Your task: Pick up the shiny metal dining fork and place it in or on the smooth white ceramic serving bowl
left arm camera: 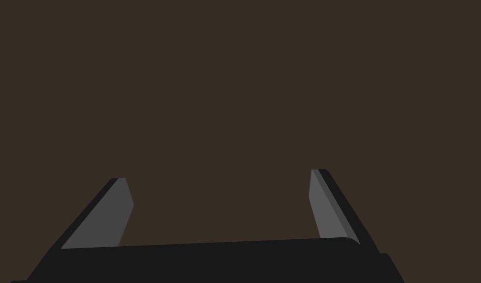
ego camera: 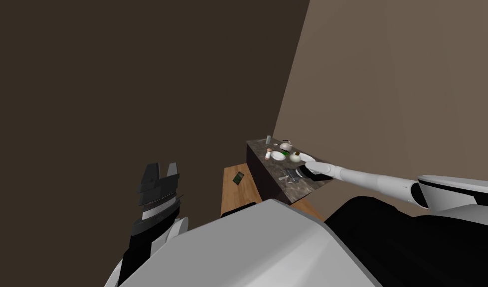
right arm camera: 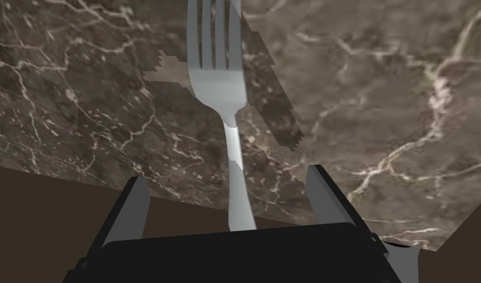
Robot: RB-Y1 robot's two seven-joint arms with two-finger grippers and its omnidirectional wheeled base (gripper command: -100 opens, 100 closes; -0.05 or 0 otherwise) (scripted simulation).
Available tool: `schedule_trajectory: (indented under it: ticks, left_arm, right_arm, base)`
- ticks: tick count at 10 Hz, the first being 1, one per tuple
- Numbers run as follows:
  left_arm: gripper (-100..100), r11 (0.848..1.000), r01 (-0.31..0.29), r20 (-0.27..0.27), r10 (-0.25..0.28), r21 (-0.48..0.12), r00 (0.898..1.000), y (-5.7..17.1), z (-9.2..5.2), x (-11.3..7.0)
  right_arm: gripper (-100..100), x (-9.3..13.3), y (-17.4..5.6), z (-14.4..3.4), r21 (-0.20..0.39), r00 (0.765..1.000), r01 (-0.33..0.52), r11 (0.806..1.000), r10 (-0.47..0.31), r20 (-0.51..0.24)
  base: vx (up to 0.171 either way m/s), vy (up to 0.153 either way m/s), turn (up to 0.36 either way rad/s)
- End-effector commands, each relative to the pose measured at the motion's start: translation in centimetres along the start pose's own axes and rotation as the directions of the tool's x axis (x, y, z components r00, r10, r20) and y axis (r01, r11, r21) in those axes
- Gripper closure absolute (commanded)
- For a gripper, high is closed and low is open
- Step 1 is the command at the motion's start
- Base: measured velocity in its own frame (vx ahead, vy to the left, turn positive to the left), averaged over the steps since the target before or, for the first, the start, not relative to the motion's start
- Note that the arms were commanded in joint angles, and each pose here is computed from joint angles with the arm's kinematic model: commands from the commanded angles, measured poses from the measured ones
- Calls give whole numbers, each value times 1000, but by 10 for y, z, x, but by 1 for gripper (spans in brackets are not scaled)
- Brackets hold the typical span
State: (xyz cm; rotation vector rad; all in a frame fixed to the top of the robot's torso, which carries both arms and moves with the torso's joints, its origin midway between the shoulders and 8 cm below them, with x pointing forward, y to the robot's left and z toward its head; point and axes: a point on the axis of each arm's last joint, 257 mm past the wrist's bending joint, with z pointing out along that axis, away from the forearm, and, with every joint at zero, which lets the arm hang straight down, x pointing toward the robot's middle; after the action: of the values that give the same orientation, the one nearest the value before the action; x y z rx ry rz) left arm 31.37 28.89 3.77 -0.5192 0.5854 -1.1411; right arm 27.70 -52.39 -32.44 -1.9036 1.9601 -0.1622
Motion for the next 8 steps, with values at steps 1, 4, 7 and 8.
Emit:
schedule_trajectory:
  ticks: [1, 4, 7, 8]
  left_arm:
    - [0, 1000, 0, 0, 0, 0, 1000, 0, 0, 0]
    - [0, 1000, 0, 0, 0, 0, 1000, 0, 0, 0]
    - [0, 1000, 0, 0, 0, 0, 1000, 0, 0, 0]
    - [0, 1000, 0, 0, 0, 0, 1000, 0, 0, 0]
  right_arm:
    - [-100, 6, 11, 9, 5, 1000, -18, 1000, 18, -8]
    - [100, 2, 8, 6, 3, 1000, -11, 1000, 11, -6]
    - [100, 2, 8, 6, 2, 1000, -9, 1000, 9, -5]
    - [0, 2, 8, 6, 2, 1000, -9, 1000, 9, -5]
  base:
    - [22, 5, 174]
    - [3, 0, 9]
    - [0, 0, 3]
    - [0, 0, 0]
